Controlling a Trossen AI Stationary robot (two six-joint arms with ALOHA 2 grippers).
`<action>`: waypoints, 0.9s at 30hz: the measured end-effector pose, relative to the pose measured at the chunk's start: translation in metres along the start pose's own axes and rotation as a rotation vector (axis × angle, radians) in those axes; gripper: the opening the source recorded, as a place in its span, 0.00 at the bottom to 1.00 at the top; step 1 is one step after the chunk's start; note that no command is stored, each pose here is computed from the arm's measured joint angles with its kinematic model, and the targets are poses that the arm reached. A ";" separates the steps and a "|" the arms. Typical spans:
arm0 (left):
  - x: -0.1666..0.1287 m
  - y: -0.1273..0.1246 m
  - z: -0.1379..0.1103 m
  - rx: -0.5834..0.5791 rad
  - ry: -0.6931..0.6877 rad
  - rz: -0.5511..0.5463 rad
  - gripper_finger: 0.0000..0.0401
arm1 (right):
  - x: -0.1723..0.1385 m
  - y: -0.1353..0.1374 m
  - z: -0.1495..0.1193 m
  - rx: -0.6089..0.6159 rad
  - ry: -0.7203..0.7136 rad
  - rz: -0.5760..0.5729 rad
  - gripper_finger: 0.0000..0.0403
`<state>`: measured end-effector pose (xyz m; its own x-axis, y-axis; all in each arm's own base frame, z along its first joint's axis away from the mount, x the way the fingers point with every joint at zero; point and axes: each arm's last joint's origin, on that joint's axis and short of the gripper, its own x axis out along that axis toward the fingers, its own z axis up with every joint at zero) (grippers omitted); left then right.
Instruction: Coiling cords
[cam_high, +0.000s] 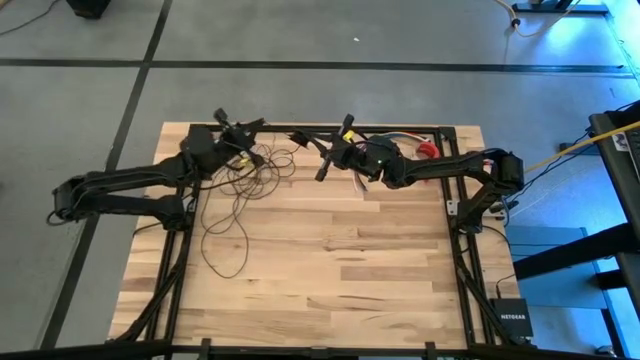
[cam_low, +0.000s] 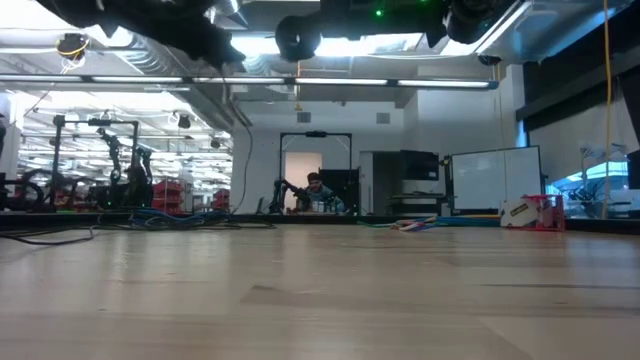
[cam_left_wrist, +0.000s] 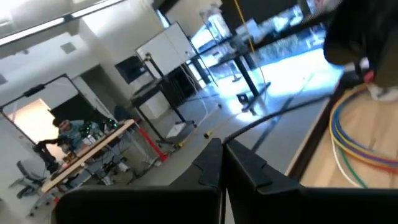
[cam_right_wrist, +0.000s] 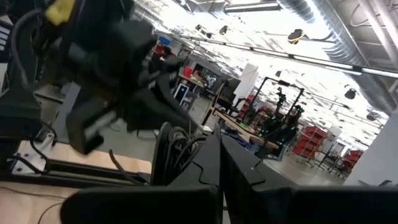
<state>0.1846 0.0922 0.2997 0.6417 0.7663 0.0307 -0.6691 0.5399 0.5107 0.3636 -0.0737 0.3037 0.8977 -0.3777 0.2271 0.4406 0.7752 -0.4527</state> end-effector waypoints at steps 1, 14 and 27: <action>-0.002 0.003 0.001 -0.017 -0.011 0.006 0.01 | 0.000 0.000 -0.001 -0.002 0.005 0.003 0.01; -0.010 -0.002 0.012 -0.236 -0.160 -0.209 0.02 | 0.002 -0.003 -0.008 -0.011 0.027 0.034 0.01; -0.002 0.002 0.012 -0.277 -0.187 -0.146 0.02 | 0.022 0.011 -0.019 -0.042 0.049 0.122 0.01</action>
<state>0.1871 0.0875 0.3110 0.7781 0.6112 0.1449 -0.6254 0.7322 0.2697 0.3888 -0.0833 0.2872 0.9432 -0.3071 0.1264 0.3273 0.7951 -0.5106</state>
